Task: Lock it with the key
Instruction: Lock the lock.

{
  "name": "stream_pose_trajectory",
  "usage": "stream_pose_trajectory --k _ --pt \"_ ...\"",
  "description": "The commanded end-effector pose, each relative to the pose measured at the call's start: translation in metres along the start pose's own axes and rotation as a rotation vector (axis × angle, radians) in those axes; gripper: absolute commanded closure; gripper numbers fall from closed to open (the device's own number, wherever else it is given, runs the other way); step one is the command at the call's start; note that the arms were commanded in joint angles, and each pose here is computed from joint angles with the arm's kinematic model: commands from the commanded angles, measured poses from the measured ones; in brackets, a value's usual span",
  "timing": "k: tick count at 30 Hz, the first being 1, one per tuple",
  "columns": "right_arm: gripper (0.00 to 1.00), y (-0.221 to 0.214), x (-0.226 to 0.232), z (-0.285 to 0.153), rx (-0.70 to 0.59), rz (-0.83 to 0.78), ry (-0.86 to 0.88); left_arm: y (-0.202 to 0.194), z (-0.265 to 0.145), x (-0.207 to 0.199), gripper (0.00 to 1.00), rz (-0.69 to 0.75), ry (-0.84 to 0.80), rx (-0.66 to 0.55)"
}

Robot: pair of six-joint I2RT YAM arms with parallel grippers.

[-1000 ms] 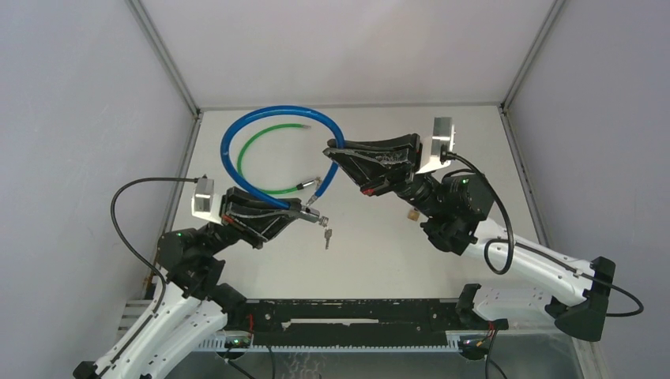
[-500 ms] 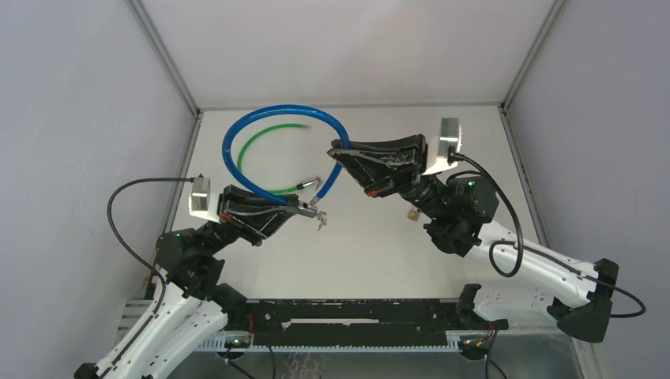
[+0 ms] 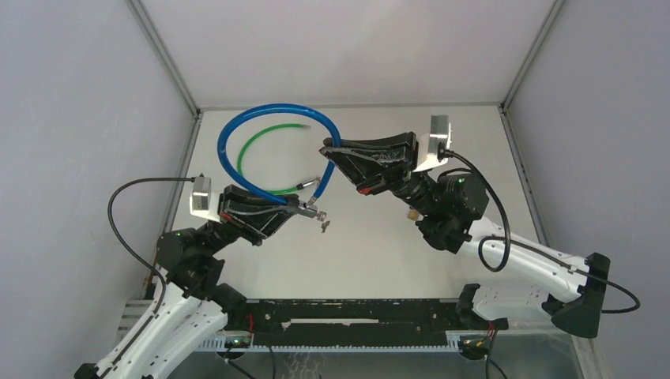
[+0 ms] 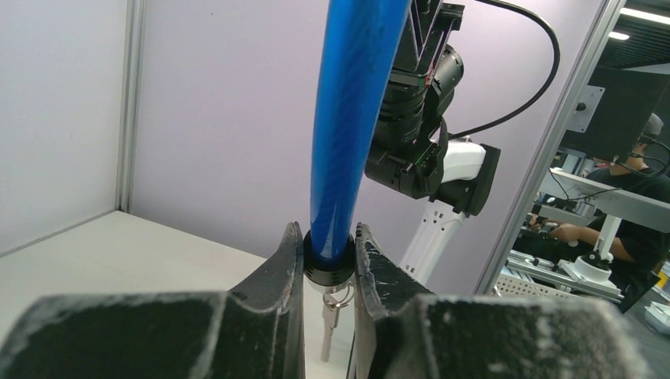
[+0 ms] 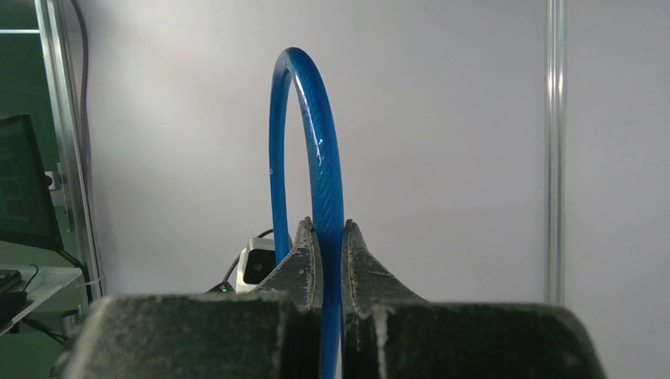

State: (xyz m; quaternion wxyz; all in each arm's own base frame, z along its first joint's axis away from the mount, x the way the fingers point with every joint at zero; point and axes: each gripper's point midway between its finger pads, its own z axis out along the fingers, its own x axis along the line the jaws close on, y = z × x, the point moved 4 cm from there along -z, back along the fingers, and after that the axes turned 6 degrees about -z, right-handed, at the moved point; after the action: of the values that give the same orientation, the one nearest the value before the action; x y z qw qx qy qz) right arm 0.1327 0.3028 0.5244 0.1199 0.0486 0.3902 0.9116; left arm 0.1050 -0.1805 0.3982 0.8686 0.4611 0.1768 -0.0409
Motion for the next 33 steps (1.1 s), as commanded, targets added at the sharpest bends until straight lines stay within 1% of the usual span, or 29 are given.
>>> stream_pose_trajectory --k 1,6,14,20,23,26,31,33 --pt "1.00 0.023 0.012 0.011 -0.069 0.032 0.053 0.014 0.002 -0.008 1.00 0.037 -0.026 -0.061" --pt "1.00 0.024 0.013 0.011 -0.075 0.041 0.060 0.013 0.000 -0.008 1.00 0.035 -0.018 -0.059" --pt "1.00 0.031 0.014 0.011 -0.081 0.014 0.060 0.010 -0.001 -0.004 1.00 0.039 -0.009 -0.052" --pt "1.00 0.009 0.009 0.013 -0.040 0.057 0.040 0.023 0.002 -0.015 1.00 0.058 -0.046 -0.094" --pt "1.00 0.003 0.007 0.015 -0.049 0.073 0.035 0.028 0.004 -0.018 1.00 0.006 -0.038 -0.110" --pt "1.00 0.005 0.008 0.016 -0.069 0.073 0.043 0.024 0.003 -0.016 1.00 -0.031 -0.033 -0.098" --pt "1.00 0.020 0.010 0.016 -0.128 0.052 0.049 0.016 0.000 -0.003 1.00 -0.028 0.016 -0.100" --pt "1.00 0.023 0.011 0.016 -0.130 0.040 0.053 0.017 0.000 -0.003 1.00 -0.011 0.015 -0.102"
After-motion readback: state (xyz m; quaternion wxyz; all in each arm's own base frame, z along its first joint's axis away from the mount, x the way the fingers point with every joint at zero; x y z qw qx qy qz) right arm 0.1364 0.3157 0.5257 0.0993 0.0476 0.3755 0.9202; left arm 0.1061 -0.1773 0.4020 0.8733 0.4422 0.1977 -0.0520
